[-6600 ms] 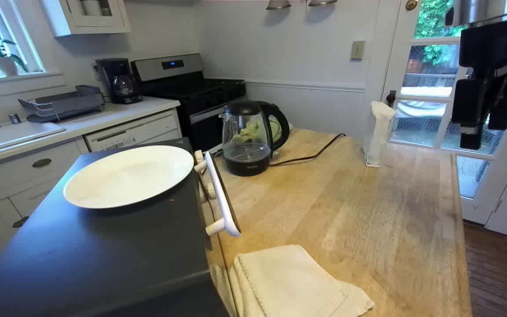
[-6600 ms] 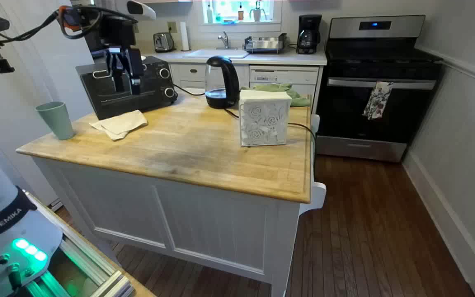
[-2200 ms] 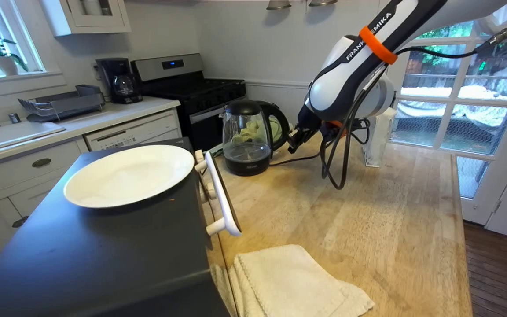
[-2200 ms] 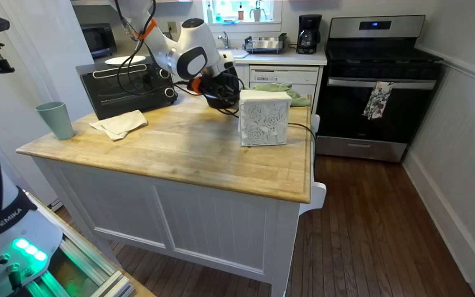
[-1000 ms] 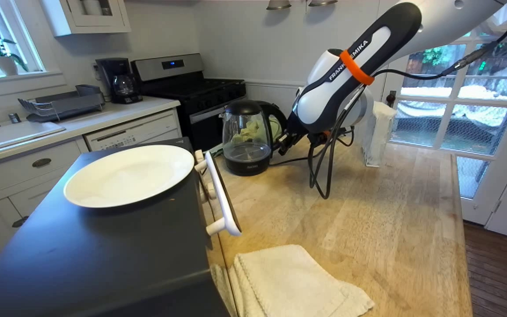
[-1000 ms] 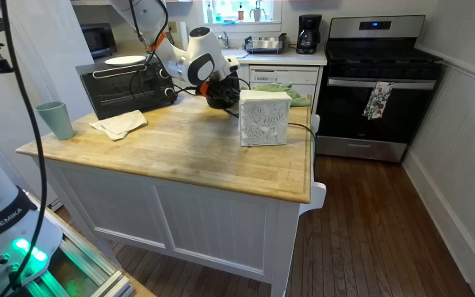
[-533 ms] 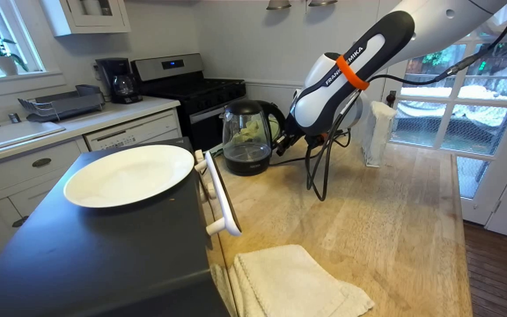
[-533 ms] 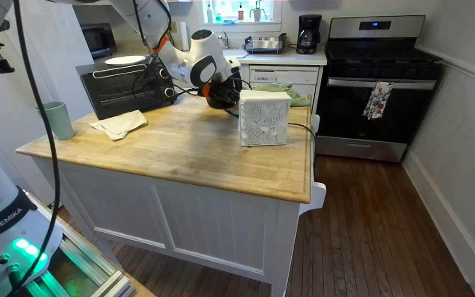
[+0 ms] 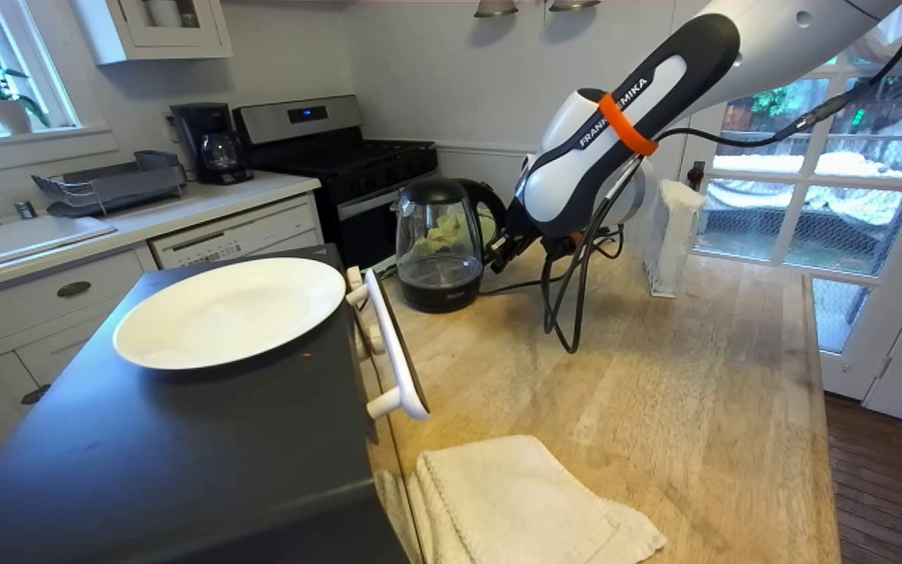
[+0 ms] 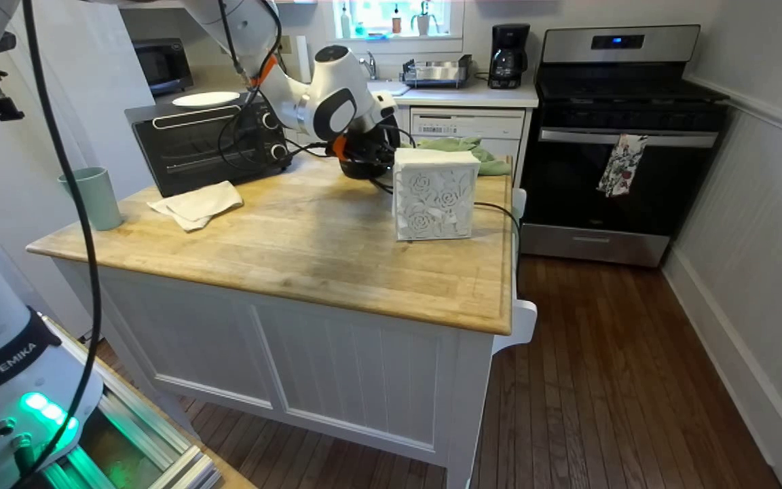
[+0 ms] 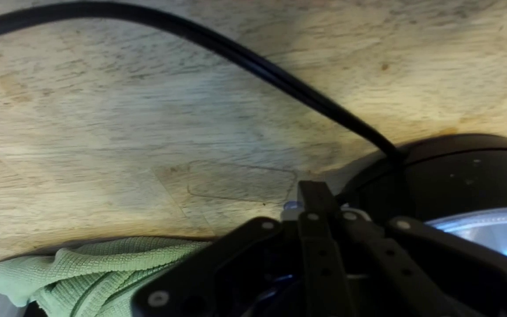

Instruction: Press a button on the kettle

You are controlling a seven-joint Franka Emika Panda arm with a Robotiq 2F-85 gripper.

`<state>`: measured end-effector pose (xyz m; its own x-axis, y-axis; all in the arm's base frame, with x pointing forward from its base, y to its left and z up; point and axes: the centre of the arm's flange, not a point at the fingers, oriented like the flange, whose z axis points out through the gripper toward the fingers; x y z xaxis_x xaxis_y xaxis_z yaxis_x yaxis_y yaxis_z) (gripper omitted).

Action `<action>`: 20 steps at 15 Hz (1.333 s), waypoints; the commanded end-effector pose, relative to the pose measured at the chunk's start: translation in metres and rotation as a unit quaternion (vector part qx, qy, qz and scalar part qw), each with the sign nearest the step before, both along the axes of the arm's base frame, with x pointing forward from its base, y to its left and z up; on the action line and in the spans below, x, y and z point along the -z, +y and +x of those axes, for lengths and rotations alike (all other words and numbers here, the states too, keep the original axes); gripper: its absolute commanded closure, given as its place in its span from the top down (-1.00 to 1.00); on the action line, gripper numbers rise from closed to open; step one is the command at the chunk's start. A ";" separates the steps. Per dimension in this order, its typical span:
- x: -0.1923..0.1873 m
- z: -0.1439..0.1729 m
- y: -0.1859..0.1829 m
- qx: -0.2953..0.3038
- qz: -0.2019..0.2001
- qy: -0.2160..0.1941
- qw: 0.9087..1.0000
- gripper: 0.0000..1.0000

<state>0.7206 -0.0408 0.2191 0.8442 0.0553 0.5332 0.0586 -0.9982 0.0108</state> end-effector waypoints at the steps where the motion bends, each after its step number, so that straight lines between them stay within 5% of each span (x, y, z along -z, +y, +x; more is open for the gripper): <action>1: -0.020 -0.022 0.000 0.017 0.002 -0.001 1.000 -1.00; 8: -0.046 -0.063 0.008 0.029 0.019 0.066 0.997 -1.00; 18: -0.127 -0.137 0.027 0.007 0.028 0.034 0.999 -1.00; 19: -0.136 -0.146 0.027 0.006 0.034 0.034 0.999 -0.48; 20: -0.145 -0.156 0.026 0.002 0.044 0.023 0.999 -0.46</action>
<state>0.6120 -0.0097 0.3326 0.8785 0.0196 0.4773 0.0419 -0.9985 -0.0361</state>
